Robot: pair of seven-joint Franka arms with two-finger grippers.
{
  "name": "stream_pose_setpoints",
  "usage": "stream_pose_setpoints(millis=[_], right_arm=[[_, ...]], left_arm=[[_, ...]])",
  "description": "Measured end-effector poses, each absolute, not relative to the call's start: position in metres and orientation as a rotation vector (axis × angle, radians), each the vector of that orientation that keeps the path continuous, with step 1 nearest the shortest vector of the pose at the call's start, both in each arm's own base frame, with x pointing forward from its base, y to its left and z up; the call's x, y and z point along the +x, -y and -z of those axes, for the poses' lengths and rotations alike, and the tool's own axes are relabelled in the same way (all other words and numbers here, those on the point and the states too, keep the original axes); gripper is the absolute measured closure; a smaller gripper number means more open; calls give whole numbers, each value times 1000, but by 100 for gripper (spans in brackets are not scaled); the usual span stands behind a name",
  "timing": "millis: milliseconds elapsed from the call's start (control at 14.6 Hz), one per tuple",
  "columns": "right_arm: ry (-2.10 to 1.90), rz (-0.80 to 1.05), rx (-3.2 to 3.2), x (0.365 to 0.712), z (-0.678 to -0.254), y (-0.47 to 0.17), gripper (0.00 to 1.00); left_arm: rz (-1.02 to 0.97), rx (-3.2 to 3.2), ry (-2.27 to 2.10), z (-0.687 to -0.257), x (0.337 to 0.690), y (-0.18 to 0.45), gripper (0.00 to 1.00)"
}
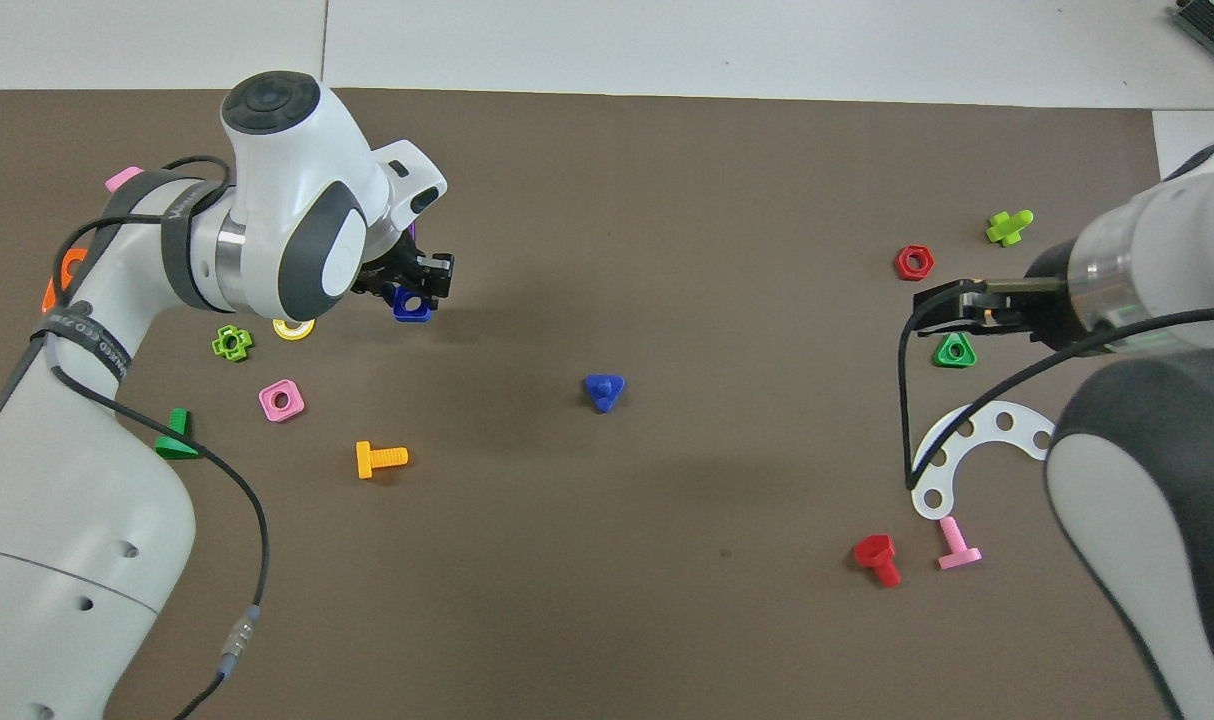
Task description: Unscrew and place screws in storage area
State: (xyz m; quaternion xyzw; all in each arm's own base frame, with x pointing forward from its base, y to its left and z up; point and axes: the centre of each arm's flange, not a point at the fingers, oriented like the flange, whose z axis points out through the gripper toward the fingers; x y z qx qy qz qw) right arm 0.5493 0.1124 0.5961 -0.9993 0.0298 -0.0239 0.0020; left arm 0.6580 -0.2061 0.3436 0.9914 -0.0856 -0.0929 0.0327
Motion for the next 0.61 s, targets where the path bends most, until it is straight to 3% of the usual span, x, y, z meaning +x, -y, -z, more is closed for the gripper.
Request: stream_pose_setpoints(millis=[273, 615], right_arm=[[-147, 120, -3112, 550, -556, -183, 1], [-180, 132, -3098, 545, -471, -291, 2]], left_arm=[[368, 3047, 448, -318, 647, 170, 53], [404, 3044, 489, -304, 627, 160, 48]])
